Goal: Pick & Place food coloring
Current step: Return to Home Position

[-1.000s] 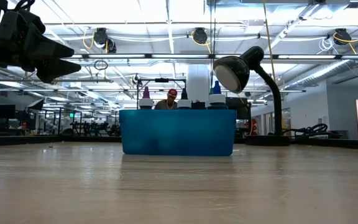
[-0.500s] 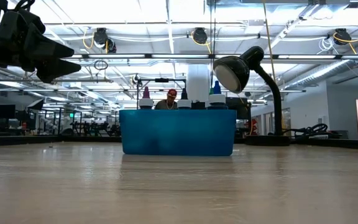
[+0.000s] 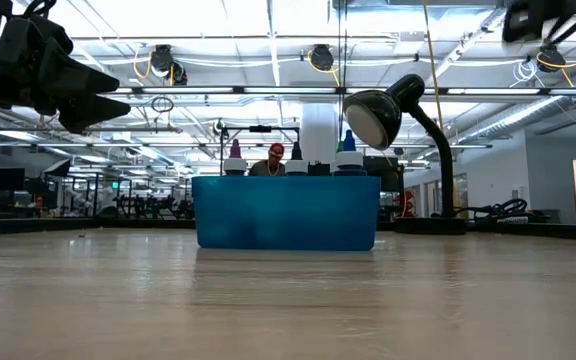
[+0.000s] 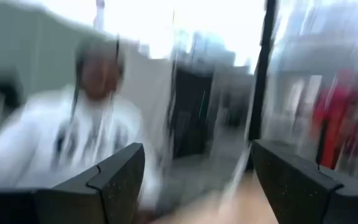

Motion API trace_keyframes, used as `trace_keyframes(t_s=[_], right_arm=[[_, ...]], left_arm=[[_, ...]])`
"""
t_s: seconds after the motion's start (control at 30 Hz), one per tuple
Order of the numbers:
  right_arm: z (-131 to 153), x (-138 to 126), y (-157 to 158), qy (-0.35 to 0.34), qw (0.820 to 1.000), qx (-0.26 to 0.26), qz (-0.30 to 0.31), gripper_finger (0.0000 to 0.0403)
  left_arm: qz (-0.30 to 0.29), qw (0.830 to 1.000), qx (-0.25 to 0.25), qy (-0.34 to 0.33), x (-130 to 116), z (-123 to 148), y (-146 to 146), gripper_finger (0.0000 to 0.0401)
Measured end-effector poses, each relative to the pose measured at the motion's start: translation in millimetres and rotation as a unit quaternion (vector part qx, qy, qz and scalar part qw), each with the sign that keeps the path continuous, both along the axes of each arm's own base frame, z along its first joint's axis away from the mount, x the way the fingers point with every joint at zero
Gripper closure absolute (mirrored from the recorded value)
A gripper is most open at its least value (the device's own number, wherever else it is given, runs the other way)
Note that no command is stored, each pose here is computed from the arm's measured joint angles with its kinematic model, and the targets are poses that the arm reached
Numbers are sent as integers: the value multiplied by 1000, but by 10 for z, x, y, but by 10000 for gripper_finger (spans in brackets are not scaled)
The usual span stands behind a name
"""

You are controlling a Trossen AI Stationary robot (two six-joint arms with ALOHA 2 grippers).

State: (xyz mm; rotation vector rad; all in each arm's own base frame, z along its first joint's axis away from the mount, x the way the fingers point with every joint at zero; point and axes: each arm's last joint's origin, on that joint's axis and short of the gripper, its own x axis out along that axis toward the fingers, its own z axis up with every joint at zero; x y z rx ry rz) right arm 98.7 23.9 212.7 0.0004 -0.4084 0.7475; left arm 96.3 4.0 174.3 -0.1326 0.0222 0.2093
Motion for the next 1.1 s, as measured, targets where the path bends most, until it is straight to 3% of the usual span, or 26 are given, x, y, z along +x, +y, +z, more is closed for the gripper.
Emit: trace_keyframes(t_s=[0.07,0.2,0.43,0.63,0.97,1.1], right_arm=[[97,-117,-52,-37,999,31,-1,120],[49,-129,-140,8,997,58,-49,119],[-96,-72,-283,63,986,33,-149,120],[-267,-11,-412,153,945,81,-276,121],[-318,46,-376,168,944,49,-279,123],[-304,66,-381,165,927,83,-327,122]], left_arm=[[0,1000,0,-1,0,1,0,93],[0,1000,0,0,0,1,0,93],[0,1000,0,0,0,0,0,93],[0,1000,0,0,0,1,0,93],[0,1000,0,0,0,1,0,93],[0,1000,0,0,0,1,0,93]])
